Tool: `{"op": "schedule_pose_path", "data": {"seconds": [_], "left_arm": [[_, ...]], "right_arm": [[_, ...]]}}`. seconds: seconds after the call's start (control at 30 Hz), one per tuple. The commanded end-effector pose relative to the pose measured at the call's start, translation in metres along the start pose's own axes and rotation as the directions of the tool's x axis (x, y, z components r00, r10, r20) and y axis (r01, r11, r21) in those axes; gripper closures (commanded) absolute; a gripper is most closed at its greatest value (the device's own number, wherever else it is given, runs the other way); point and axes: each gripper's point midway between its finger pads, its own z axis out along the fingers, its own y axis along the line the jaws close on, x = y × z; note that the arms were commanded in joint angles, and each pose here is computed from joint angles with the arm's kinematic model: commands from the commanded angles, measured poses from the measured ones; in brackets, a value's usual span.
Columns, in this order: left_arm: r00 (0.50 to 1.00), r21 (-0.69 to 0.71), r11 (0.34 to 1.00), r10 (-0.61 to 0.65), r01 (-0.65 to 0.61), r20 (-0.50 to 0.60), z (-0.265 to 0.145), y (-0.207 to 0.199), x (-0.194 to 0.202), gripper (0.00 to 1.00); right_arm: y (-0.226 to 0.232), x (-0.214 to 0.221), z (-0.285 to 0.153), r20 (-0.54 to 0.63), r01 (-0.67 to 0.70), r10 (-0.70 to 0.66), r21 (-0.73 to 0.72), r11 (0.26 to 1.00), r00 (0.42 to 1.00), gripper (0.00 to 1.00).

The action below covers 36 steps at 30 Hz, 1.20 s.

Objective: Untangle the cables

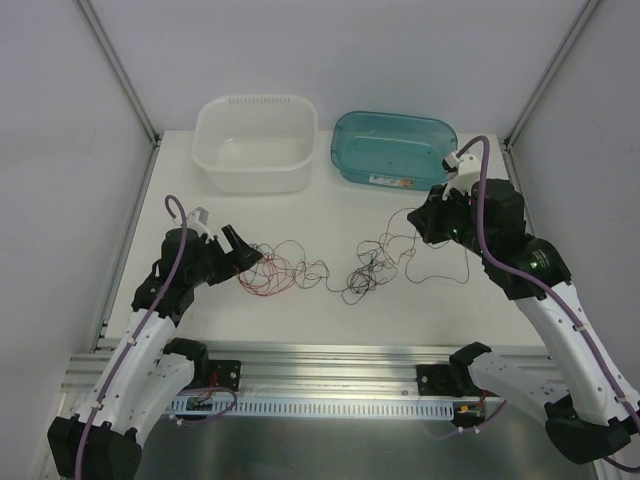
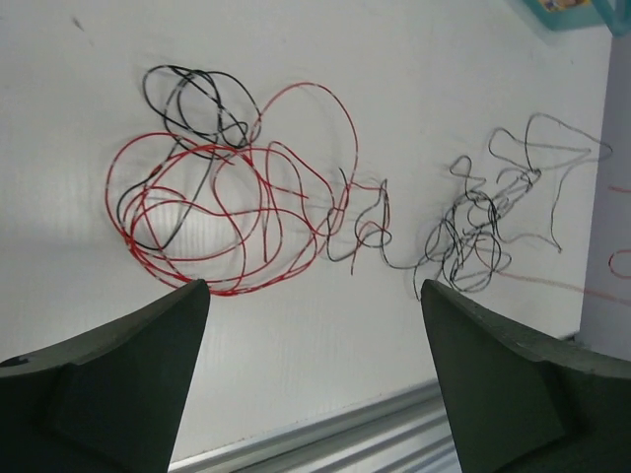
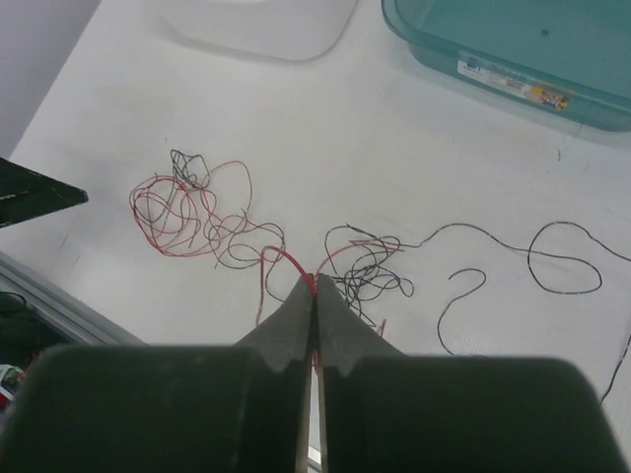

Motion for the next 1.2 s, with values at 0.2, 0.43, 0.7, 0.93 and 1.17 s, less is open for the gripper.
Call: {"op": "schedule_pose_path", "data": {"seconds": [0.2, 0.43, 0.7, 0.93, 1.17], "left_arm": [[0.978, 0.257, 0.948, 0.205, -0.186, -0.048, -0.016, -0.065, -0.011, 0.01], [0.954, 0.27, 0.919, 0.299, -0.287, -0.003, -0.015, -0.083, -0.037, 0.01], [0.905, 0.113, 0.898, 0.424, -0.425, 0.034, 0.008, -0.065, -0.069, 0.01], [0.895, -0.025, 0.898, 0.436, -0.44, -0.089, 0.039, -0.015, -0.049, 0.01], [0.893, -0.102, 0.888, 0.441, -0.449, -0.092, 0.039, 0.0, -0.052, 0.01]], "right_arm": [[0.038, -0.073, -0.025, 0.132, 0.023, -0.004, -0.142, 0.99, 0.991, 0.99], [0.046, -0.133, -0.039, 0.229, 0.03, 0.003, -0.14, 0.99, 0.973, 0.99], [0.033, -0.214, -0.044, 0.387, 0.001, 0.041, -0.107, 0.994, 0.921, 0.99], [0.017, -0.253, -0.044, 0.501, -0.035, 0.069, -0.076, 0.997, 0.862, 0.99], [-0.024, -0.273, 0.011, 0.54, -0.074, 0.084, -0.04, 0.996, 0.838, 0.99]]}}
